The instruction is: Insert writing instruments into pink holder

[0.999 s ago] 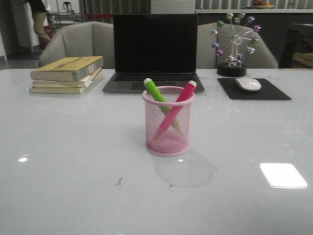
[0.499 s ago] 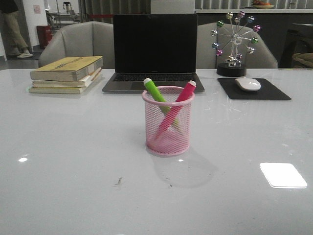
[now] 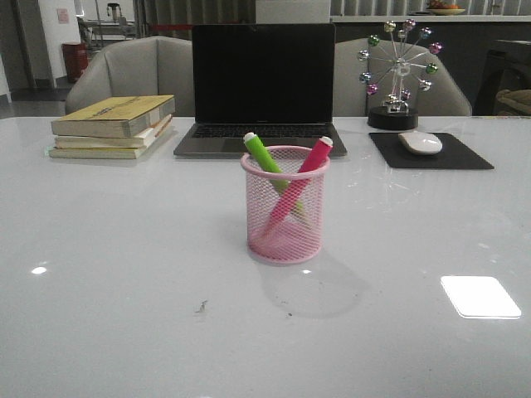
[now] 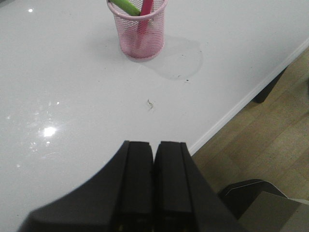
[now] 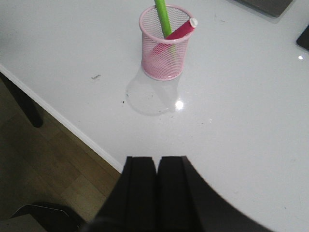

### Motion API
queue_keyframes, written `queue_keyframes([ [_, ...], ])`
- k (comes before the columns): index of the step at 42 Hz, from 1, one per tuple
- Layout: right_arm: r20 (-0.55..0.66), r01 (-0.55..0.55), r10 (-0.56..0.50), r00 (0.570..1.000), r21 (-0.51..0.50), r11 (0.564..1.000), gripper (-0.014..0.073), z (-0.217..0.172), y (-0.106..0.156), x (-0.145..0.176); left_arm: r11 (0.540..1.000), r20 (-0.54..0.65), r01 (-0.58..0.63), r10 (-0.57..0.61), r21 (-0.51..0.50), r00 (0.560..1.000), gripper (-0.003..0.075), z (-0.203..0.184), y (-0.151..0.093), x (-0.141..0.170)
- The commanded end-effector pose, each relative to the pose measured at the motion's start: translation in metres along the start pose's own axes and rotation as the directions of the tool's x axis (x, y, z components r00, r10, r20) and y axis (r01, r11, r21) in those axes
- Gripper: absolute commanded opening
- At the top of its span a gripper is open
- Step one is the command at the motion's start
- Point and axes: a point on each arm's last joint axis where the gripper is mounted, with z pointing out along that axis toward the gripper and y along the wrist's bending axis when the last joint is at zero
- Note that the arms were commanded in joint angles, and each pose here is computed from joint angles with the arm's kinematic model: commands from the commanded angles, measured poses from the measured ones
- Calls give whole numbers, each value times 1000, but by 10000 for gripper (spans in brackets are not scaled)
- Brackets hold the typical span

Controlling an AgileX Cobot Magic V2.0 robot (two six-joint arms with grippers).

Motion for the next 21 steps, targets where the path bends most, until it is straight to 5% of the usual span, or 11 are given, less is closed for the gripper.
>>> queue_keyframes([
  [1,84,0,-1,996,9,1000,58,-5,-1,-12,1000,91,8,-8,-3,996,91,-6,1,-12],
  [13,76,0,-1,997,9,1000,58,-5,-1,-11,995,199,50,-32,-84,980,92,-28,13,-4],
  [21,76,0,-1,997,9,1000,58,-5,-1,-11,951,412,212,-105,-224,905,92,-42,29,32],
])
